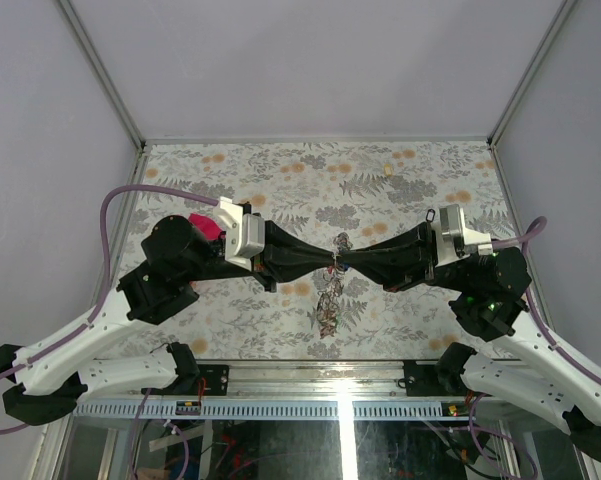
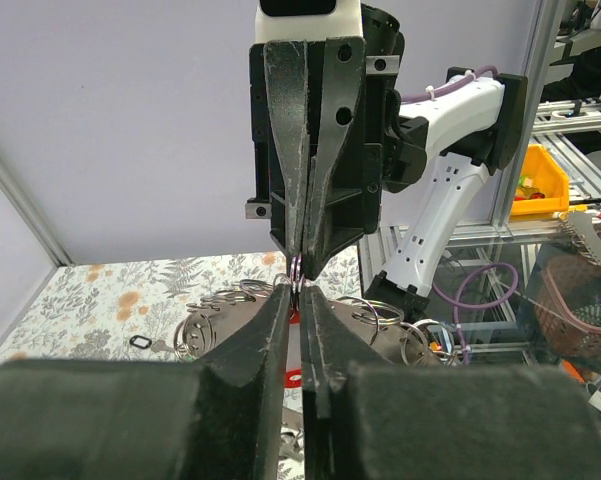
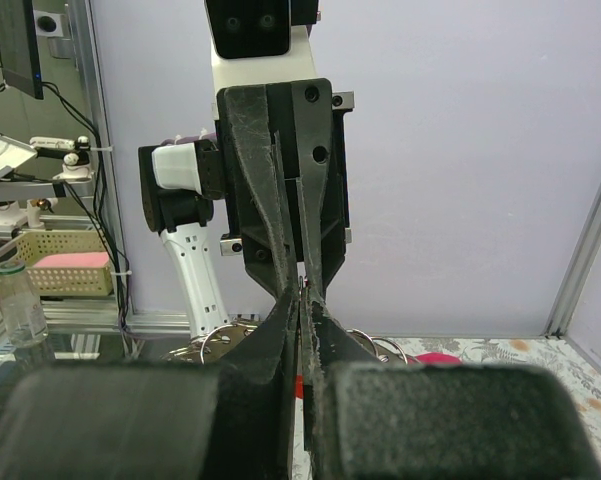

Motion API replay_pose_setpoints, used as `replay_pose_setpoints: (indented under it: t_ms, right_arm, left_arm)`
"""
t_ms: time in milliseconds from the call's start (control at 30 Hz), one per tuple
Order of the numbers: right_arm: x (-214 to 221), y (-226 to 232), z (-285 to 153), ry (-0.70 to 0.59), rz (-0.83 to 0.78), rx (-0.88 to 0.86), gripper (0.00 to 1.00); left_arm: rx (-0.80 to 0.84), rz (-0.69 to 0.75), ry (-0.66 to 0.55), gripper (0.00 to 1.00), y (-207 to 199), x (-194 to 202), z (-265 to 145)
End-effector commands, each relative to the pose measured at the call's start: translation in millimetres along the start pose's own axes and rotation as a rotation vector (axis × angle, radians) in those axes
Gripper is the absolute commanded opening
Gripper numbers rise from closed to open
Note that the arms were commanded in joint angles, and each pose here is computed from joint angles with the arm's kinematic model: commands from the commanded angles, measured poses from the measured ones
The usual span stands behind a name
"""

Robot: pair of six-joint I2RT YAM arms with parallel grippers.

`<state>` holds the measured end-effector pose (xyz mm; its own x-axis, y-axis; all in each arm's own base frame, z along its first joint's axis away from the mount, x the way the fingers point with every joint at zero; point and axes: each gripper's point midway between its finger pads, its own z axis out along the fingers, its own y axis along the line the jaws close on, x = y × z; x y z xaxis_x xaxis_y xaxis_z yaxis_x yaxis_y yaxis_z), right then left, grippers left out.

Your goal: Put the keys on the keyring

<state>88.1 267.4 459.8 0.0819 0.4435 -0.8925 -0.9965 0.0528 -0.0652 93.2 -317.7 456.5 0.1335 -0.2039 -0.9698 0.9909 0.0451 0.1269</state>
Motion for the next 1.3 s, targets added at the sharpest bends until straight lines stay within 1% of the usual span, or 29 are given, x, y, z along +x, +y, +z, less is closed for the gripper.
replay_pose_setpoints:
  t_ms: [0, 33, 167, 433, 533, 633, 733, 967, 1100, 1267]
  right_arm:
    - [-55.3, 11.4, 4.6, -0.148, -0.096, -0.028, 0.0]
    - [-55.3, 11.4, 4.5, -0.148, -0.094, -0.028, 0.0]
    - [-52.1, 11.1, 3.8, -0.129, -0.092, -0.024, 0.0]
    - [-34.2, 0.0, -11.6, 0.05, -0.13, 0.077, 0.28]
    - [-23.6, -10.4, -19.8, 0.122, -0.115, 0.151, 0.33]
    - [-12.3, -18.2, -27.2, 0.207, -0.103, 0.204, 0.35]
    - [1.2, -22.7, -30.5, 0.287, -0.085, 0.219, 0.37]
    - [26.3, -30.4, -32.1, 0.409, -0.026, 0.236, 0.39]
    - [44.1, -29.6, -29.3, 0.458, 0.014, 0.204, 0.4]
    - [61.0, -26.1, -23.0, 0.483, 0.049, 0.142, 0.41]
  left_arm:
    - [0.004, 0.016, -0.023, 0.04, 0.1, -6.6, 1.8]
    - [0.004, 0.015, -0.021, 0.01, 0.1, -6.3, 2.1]
    - [-0.015, 0.012, 0.015, 0.0, 5.0, -2.5, 2.9]
    - [-0.013, 0.07, 0.232, 0.0, 10.9, 16.7, -6.2]
    - [-0.004, 0.087, 0.319, 0.0, 12.3, 25.8, -11.6]
    - [0.0, 0.104, 0.404, 0.0, 15.4, 33.6, -17.2]
    - [0.001, 0.102, 0.515, 0.0, 19.8, 50.6, -23.2]
    - [0.014, 0.11, 0.686, 0.0, 29.1, 73.2, -29.8]
    - [0.006, 0.119, 0.706, 0.0, 32.4, 74.4, -29.8]
    - [0.002, 0.119, 0.724, 0.0, 34.0, 76.4, -30.0]
